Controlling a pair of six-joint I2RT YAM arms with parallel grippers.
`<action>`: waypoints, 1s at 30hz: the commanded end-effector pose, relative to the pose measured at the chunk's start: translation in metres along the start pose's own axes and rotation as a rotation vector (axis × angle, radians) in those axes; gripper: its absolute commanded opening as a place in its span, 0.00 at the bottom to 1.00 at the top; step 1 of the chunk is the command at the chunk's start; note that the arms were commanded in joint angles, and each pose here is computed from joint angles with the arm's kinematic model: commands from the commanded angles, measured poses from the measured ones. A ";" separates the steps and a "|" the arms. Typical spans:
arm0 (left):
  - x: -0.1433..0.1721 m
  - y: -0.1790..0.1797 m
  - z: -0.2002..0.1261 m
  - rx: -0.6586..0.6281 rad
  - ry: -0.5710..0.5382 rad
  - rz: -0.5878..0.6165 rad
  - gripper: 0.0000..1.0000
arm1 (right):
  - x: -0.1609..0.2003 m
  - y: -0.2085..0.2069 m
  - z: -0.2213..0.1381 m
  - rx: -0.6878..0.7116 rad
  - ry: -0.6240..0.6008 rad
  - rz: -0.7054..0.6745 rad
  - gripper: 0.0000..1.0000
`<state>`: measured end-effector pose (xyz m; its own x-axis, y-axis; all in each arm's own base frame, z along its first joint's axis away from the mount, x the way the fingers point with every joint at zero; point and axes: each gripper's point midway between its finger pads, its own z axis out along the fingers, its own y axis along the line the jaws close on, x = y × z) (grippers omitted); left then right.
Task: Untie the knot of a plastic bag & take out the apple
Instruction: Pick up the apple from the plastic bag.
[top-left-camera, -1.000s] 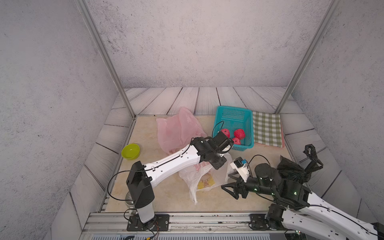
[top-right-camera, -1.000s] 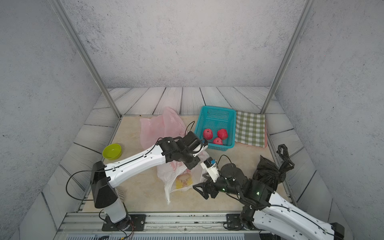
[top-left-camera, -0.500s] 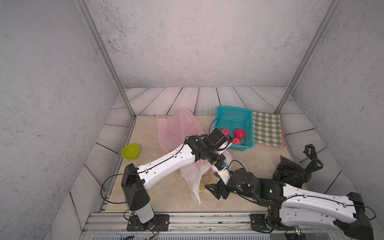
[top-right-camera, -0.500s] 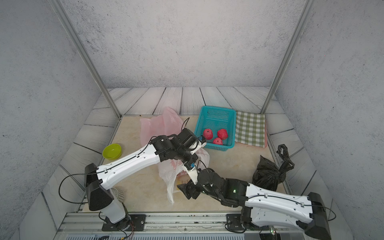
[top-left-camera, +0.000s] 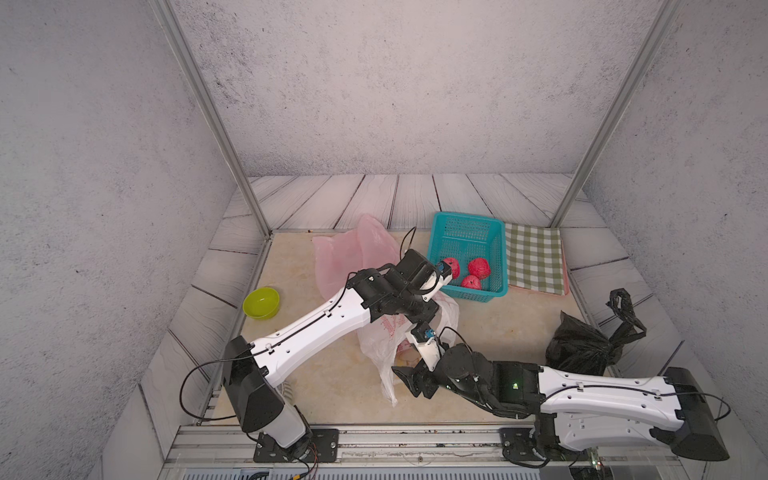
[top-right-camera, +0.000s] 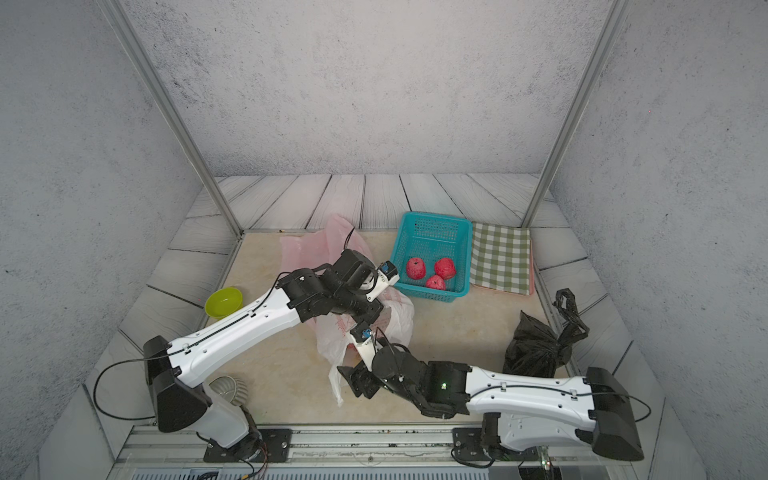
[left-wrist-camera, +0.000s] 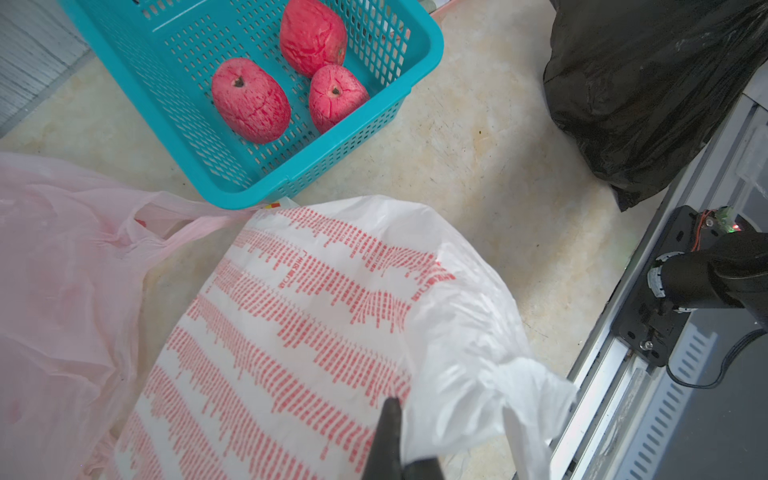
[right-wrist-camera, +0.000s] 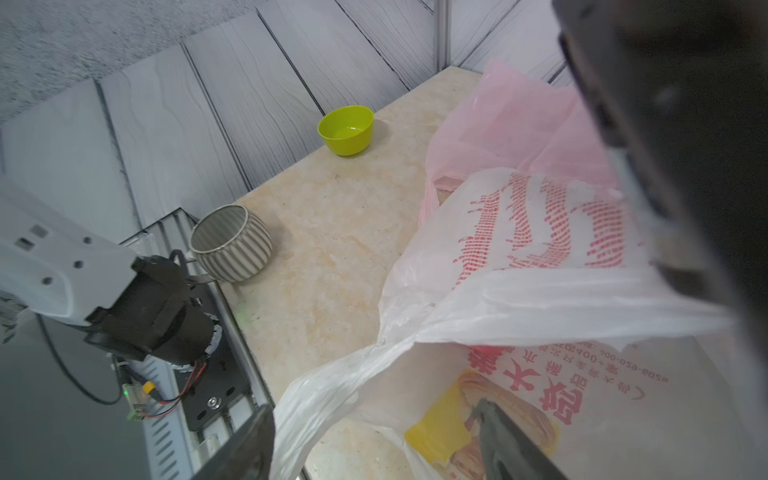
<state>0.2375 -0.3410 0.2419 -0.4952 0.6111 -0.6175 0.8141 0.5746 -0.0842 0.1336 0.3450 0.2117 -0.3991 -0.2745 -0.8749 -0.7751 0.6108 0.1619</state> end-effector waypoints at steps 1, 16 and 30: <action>-0.001 0.004 -0.005 -0.007 -0.021 -0.001 0.00 | -0.006 -0.016 0.004 0.103 -0.052 0.023 0.77; 0.002 0.001 -0.007 0.014 -0.011 0.000 0.00 | 0.006 -0.109 -0.036 0.613 -0.011 0.047 0.79; 0.004 0.005 -0.003 -0.003 0.005 -0.002 0.00 | -0.027 -0.011 -0.047 -0.025 -0.042 -0.002 0.76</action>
<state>0.2434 -0.3380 0.2469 -0.4963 0.5920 -0.6351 0.8062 0.5857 -0.0841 0.1437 0.2958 0.2637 -0.3697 -0.1813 -0.9113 -0.7286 0.6652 0.1633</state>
